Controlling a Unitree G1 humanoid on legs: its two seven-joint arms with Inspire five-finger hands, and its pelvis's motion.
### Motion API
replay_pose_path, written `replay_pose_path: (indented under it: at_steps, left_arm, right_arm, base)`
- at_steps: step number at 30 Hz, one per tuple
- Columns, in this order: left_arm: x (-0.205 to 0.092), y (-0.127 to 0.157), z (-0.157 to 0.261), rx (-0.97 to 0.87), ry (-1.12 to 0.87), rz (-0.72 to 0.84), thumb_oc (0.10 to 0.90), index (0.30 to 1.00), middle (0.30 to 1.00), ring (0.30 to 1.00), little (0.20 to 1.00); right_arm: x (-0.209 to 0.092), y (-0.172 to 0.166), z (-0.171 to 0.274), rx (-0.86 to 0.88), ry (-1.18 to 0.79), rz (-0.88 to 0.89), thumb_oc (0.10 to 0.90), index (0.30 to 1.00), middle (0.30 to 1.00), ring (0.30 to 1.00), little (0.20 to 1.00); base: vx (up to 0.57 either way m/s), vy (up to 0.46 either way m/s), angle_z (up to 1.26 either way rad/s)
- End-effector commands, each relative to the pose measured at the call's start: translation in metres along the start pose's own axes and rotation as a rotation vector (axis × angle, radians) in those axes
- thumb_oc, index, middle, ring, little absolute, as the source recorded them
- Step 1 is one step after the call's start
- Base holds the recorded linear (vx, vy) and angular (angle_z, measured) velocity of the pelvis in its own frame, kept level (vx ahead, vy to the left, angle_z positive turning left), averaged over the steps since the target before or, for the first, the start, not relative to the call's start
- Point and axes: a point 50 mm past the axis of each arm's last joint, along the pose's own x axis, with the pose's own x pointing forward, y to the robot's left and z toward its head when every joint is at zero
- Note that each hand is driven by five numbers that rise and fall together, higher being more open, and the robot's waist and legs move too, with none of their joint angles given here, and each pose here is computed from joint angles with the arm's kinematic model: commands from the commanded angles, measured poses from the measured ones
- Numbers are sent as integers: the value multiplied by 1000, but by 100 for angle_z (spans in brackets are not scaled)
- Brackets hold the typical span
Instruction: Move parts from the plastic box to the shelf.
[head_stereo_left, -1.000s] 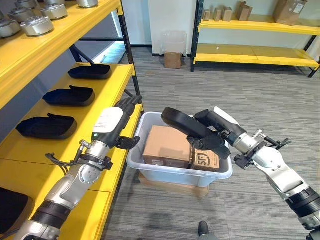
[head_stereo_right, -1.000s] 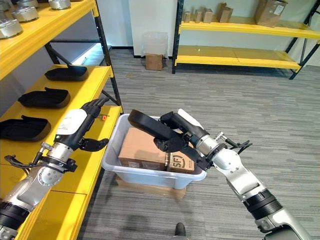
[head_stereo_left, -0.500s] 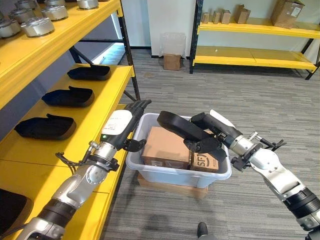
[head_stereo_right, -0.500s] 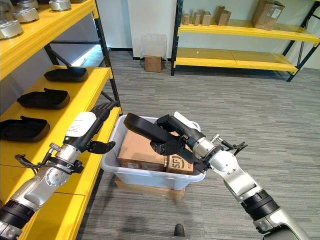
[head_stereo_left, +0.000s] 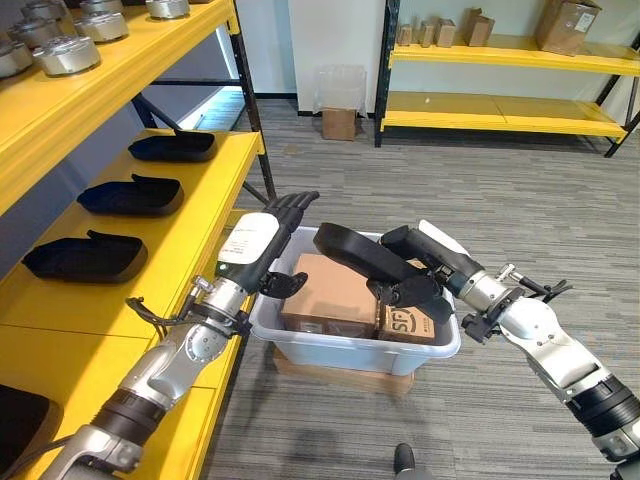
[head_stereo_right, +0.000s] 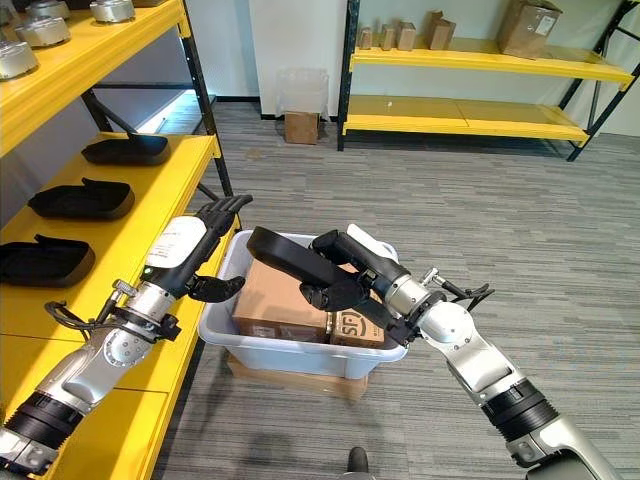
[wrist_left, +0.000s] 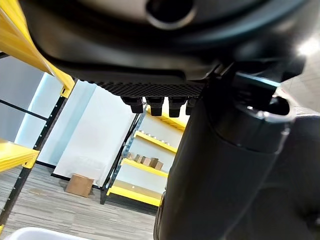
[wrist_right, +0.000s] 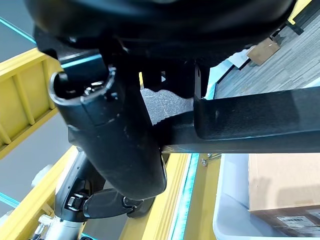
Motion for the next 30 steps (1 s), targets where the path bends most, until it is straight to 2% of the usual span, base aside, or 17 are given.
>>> replay_pose_path:
  at_steps: [1, 30]
  left_arm:
    - [37, 45, 25, 24, -172, 225, 900, 1000, 1000, 1000, 1000]
    - [57, 49, 48, 11, -267, 234, 900, 1000, 1000, 1000, 1000]
  right_arm:
    - [27, -15, 76, -52, -395, -33, 400, 300, 300, 300, 300]
    - [35, -2, 83, -31, -425, 24, 400, 300, 300, 300, 300]
  base:
    - [0, 0, 0]
    - [0, 0, 0]
